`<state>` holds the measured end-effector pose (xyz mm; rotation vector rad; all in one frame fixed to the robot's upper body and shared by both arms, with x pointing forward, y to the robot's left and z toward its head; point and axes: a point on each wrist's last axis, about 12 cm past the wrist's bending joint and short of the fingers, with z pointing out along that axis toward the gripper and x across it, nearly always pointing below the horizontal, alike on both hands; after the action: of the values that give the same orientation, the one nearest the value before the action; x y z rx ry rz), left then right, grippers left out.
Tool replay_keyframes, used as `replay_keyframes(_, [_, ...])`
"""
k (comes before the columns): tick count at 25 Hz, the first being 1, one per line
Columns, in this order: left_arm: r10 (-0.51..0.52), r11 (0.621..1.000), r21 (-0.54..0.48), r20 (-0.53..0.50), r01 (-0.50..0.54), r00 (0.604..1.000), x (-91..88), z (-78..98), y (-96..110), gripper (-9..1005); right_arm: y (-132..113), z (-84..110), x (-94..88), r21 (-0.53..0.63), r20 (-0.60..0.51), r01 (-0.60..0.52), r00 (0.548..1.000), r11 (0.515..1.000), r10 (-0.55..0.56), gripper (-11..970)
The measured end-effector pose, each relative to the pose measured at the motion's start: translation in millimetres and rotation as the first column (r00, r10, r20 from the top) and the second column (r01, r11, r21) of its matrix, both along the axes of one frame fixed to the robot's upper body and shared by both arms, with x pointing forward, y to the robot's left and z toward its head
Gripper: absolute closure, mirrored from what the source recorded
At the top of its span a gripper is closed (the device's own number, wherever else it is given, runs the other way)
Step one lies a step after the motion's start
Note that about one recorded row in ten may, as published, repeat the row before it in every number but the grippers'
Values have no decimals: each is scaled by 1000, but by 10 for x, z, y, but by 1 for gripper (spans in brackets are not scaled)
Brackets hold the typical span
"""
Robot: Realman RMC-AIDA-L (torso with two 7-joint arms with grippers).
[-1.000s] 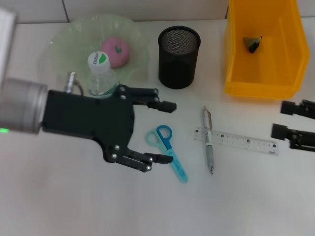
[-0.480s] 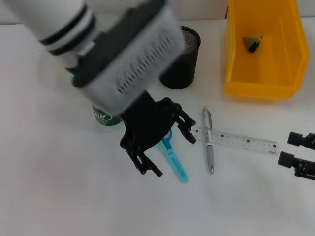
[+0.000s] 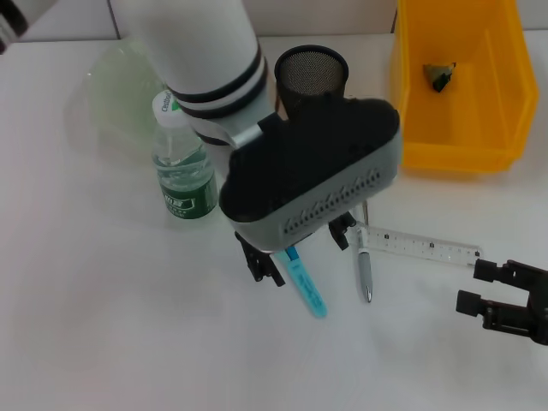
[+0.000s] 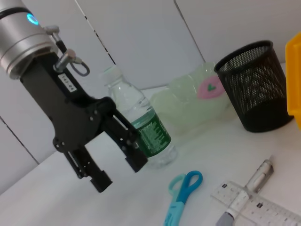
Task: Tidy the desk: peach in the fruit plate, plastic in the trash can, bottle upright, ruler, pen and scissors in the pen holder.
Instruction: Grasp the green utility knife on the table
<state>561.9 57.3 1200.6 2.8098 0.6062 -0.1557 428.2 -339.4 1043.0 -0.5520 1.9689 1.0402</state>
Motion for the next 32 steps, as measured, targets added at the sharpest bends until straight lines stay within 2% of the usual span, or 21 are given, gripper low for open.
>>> replay_keyframes(9, [-29, 998, 58, 49, 26, 998, 51, -149, -126, 169, -8, -19, -11, -5, 10, 4, 1000, 1000, -4, 148])
replay_keyframes(23, [-82, 979, 192, 108, 60, 991, -28, -443, -312, 169, 1, -37, -24, 2, 0, 6, 1000, 1000, -6, 147])
replay_keyframes(32, [-89, 974, 220, 118, 61, 989, -62, -504, -314, 170, 19, -46, -15, 2, -5, -2, 1000, 1000, 2, 147])
